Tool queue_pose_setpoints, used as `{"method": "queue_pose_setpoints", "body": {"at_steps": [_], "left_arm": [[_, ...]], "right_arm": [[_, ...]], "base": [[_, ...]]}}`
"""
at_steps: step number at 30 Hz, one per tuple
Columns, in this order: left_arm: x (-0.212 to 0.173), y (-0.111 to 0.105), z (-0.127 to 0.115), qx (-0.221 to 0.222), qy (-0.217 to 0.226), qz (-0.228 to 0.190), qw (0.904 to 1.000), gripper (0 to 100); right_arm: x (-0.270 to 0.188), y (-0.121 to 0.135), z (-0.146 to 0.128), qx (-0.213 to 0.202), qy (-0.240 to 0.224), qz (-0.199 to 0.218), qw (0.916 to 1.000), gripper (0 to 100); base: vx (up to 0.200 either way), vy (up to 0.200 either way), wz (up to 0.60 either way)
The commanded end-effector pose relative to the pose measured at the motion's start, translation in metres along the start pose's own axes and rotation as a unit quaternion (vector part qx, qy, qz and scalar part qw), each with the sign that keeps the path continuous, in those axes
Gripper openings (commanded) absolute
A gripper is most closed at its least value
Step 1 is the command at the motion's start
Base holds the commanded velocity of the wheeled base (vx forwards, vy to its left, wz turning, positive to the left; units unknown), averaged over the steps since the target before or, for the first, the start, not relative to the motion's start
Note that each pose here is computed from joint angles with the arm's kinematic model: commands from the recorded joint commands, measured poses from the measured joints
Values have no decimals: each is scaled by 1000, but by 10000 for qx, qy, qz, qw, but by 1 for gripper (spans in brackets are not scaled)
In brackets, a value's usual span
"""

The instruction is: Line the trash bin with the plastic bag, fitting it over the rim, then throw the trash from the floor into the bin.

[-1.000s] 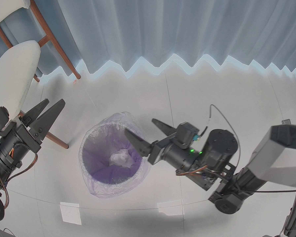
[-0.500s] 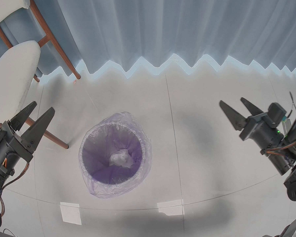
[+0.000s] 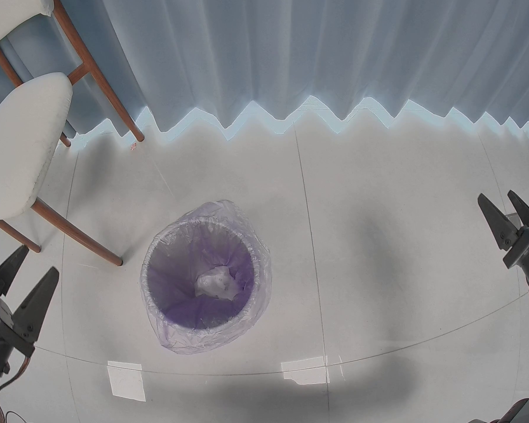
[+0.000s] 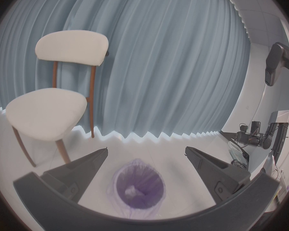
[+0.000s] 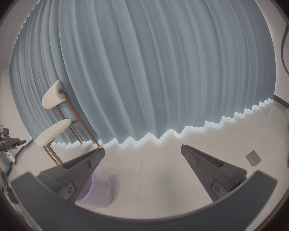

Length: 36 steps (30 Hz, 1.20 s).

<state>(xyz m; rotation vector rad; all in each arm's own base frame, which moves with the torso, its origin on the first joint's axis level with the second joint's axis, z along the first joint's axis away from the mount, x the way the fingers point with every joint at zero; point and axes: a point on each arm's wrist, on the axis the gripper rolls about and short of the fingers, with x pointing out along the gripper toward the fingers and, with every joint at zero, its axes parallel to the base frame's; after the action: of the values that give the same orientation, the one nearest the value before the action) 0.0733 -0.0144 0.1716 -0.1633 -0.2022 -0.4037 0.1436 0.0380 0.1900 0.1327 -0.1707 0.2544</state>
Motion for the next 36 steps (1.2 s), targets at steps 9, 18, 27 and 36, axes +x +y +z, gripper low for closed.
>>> {"method": "queue_pose_setpoints", "body": {"at_steps": [9,18,27,36], "left_arm": [[-108,-26,-33,219,97,594,9979,100],[-112,-17,-71,1070,901,1518,9785,100],[-114,-14,-74,706,982,2124,9697,100],[-113,-14,-74,758,1100,2004,9706,100]], "right_arm": [[-111,-7,-17,-58,553,-419,9976,100],[-176,-10,-76,-118,1565,-369,9869,100],[-183,-12,-72,-153,1271,-1143,9852,100],[-189,-5,-75,-837,727,-1352,9846,100]], "base": [[0,0,0],[0,0,0],[0,0,0],[0,0,0]]}}
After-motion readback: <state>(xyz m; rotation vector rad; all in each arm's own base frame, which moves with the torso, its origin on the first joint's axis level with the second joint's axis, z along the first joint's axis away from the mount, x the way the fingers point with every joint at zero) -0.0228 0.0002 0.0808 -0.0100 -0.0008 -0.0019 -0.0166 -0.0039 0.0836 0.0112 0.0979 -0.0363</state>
